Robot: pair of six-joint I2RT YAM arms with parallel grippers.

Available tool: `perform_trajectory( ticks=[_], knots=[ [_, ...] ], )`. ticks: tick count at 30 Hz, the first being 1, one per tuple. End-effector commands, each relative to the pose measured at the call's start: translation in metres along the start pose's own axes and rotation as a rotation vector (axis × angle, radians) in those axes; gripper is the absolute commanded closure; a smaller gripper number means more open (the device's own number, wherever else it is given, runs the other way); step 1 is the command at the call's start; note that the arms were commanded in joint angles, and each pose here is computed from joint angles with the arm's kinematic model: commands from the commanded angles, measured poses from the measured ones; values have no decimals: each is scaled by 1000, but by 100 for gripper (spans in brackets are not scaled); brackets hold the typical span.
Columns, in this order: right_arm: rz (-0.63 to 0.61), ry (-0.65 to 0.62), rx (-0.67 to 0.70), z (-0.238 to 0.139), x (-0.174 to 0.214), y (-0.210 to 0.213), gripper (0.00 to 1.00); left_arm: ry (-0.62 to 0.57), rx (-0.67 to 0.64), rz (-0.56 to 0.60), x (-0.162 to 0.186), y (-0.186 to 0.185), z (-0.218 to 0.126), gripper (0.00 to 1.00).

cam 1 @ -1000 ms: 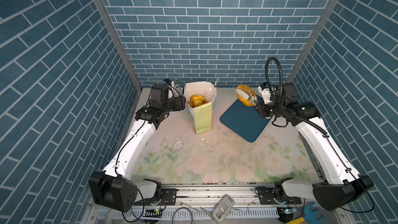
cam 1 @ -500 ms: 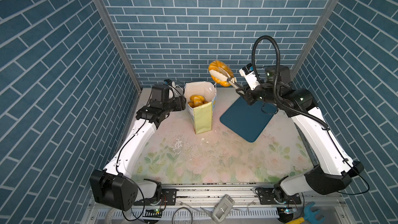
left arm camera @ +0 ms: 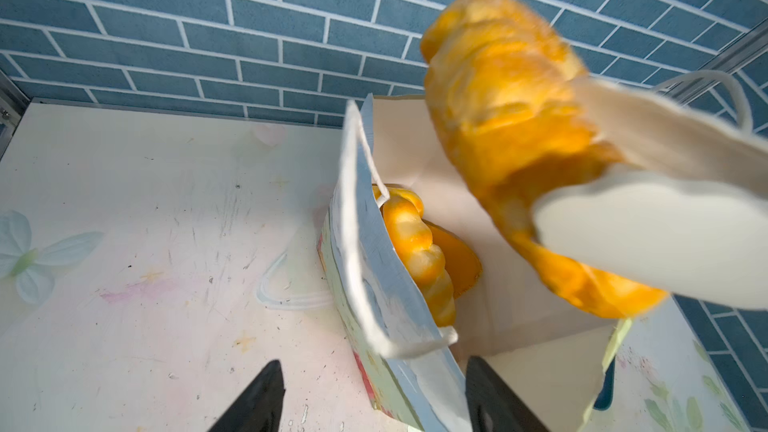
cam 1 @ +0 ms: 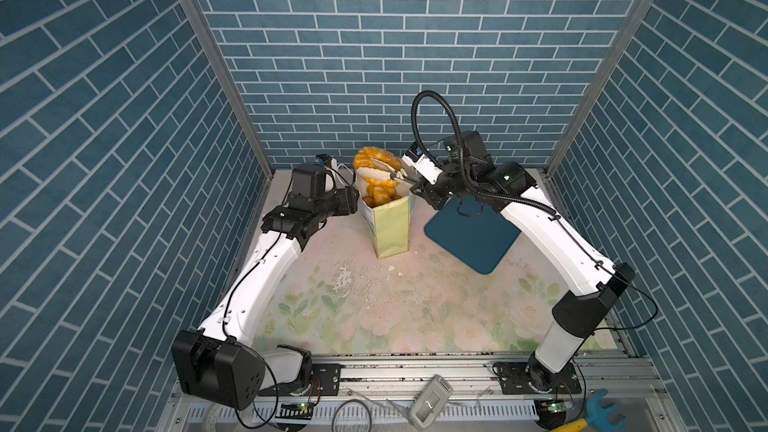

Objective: Place the fake bread into the paper bag
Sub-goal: 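Lower the ring bun into the bag and open the right tongs, then withdraw the empty right tongs from the bag over the tray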

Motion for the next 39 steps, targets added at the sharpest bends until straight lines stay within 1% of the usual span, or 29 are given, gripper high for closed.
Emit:
perform_trajectory(
  ticks=[1, 4, 8, 10, 16, 22, 29, 34, 39],
  knots=[
    [-59, -80, 52, -8, -17, -5, 91, -19, -15, 5, 0, 1, -9, 30],
    [-55, -54, 61, -2, -14, -6, 89, -21, -22, 12, 0, 1, -12, 30],
    [-51, -32, 81, 0, -10, -7, 80, -22, -29, 16, 1, 1, -15, 30],
    [-49, -21, 83, 1, -9, -8, 71, -22, -31, 17, 0, 1, -15, 29],
    [-49, -21, 103, -4, -9, -8, 62, -30, -23, 18, -3, 0, -18, 29],
    [-49, -42, 97, -12, -13, -5, 58, -41, -33, 25, -7, 0, -21, 29],
    [-52, -82, 125, -27, -20, -4, 58, -48, -46, 31, -8, 0, -25, 29],
    [-39, -127, 183, -51, -22, -6, 60, -50, -78, 52, -9, 2, -29, 29],
    [7, -149, 280, -76, -11, -15, 60, -64, -108, 61, -12, 8, -34, 29]
  ],
)
Point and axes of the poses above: each gripper's point midway between its finger pads, its own z axis out along the fingers, its own y axis along the line the jaws close on, x = y × z, the point moved 10 cm from there along -z, back along the fingers, and after that the axes turned 11 degrees about z, right-handed, at the moved point
